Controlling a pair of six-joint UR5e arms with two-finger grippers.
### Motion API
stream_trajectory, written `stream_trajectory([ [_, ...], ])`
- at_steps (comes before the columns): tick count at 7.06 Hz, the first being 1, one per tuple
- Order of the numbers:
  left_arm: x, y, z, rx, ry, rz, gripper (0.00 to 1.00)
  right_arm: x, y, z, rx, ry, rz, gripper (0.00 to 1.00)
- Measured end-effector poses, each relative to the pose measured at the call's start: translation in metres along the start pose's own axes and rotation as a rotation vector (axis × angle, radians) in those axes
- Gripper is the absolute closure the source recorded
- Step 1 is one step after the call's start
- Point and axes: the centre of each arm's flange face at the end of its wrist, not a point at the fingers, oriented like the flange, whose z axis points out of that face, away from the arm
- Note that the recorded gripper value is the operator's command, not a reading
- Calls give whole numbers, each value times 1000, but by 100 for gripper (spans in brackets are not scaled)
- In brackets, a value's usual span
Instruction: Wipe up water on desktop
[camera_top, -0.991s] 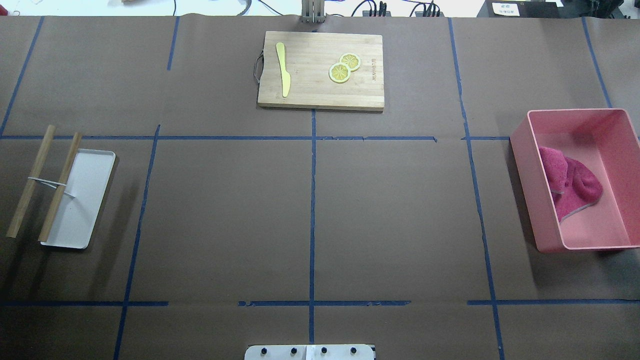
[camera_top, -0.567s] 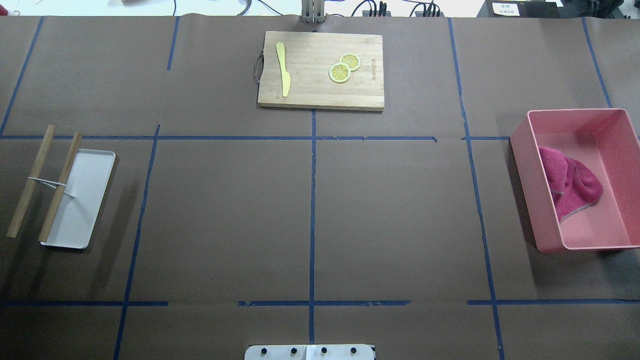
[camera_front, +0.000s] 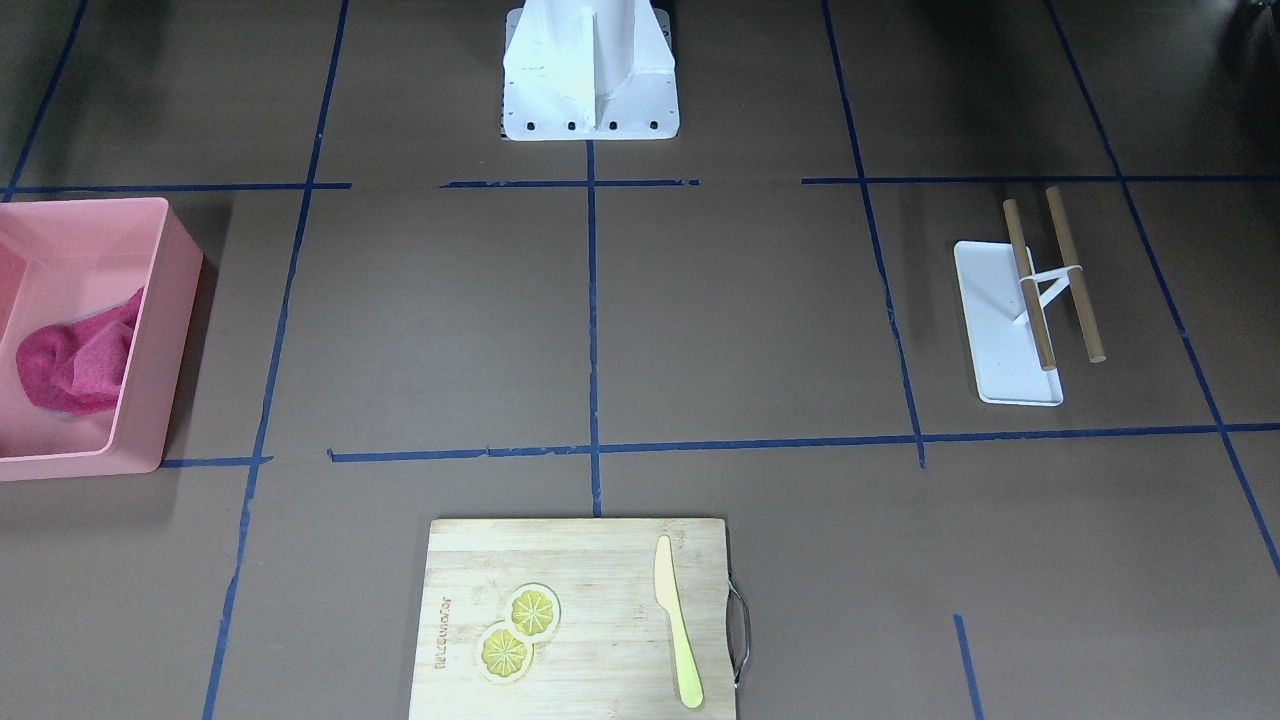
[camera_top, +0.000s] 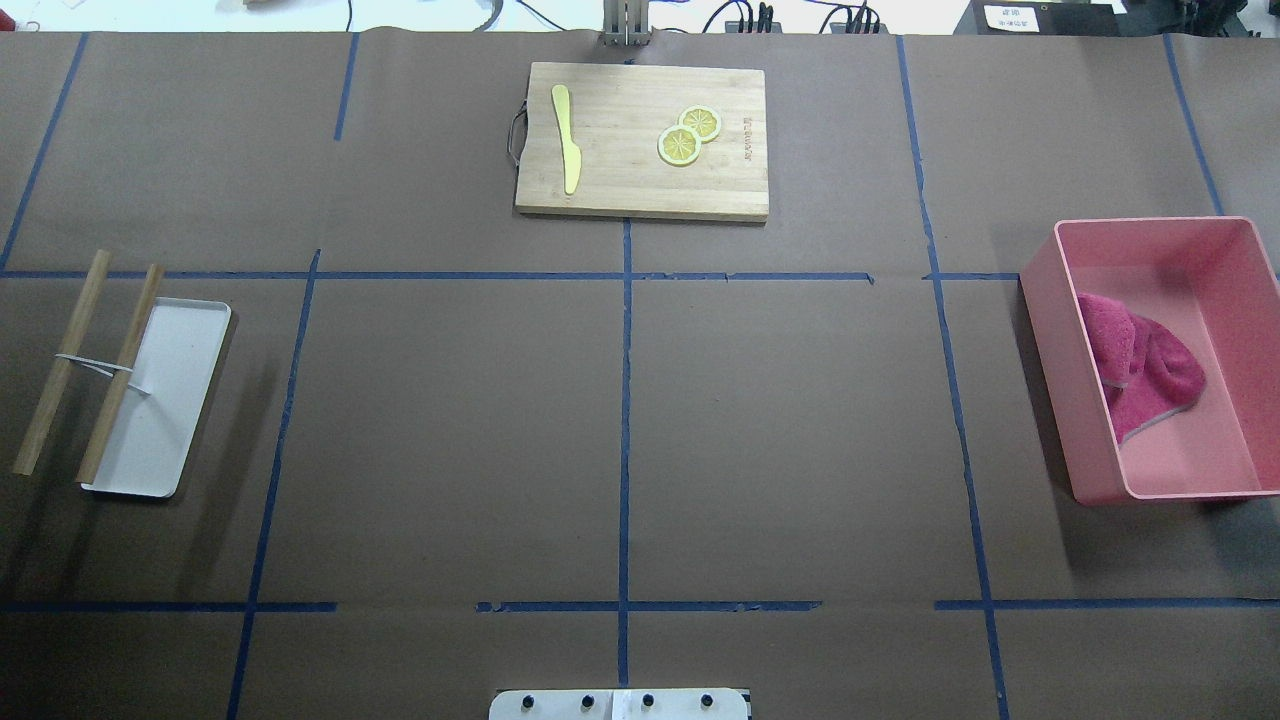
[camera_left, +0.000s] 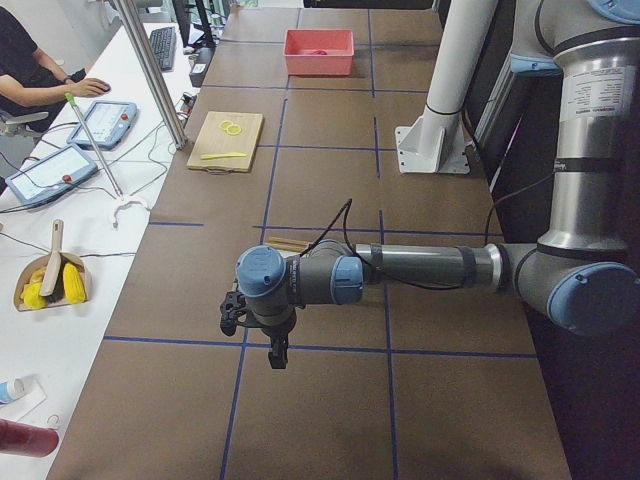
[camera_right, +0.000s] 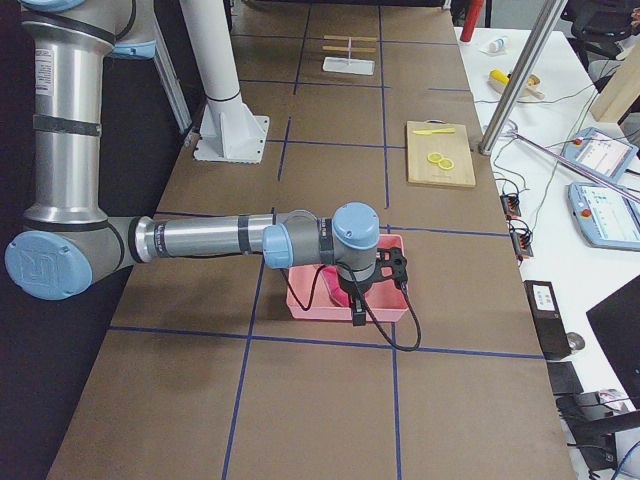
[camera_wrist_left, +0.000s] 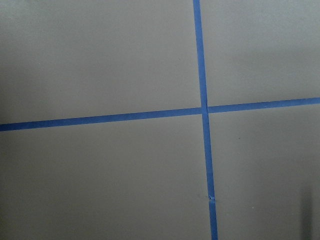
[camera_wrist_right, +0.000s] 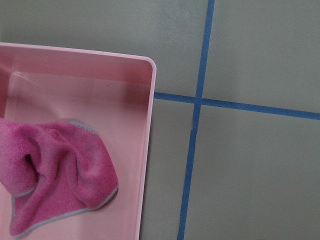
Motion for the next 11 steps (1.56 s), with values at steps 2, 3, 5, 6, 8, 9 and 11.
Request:
stream_trajectory([
  [2,0,5,8,-29,-1,54,0,3,1,2,-18,-2,20,0],
  [3,-2,7,10,-36,1,76,0,4,1,2,-21,-2,25,0],
  [5,-4,8,13,-42,6,86,0,4,1,2,-29,0,34,0],
  [6,-5,9,13,-42,8,84,0,4,-1,2,-40,1,44,0],
  [8,-5,9,14,-42,10,83,0,12,4,4,-62,1,75,0],
  [9,-5,9,13,-42,11,83,0,27,10,5,-71,0,110,0],
  [11,-5,8,12,-39,11,86,0,60,22,11,-83,-7,144,0],
])
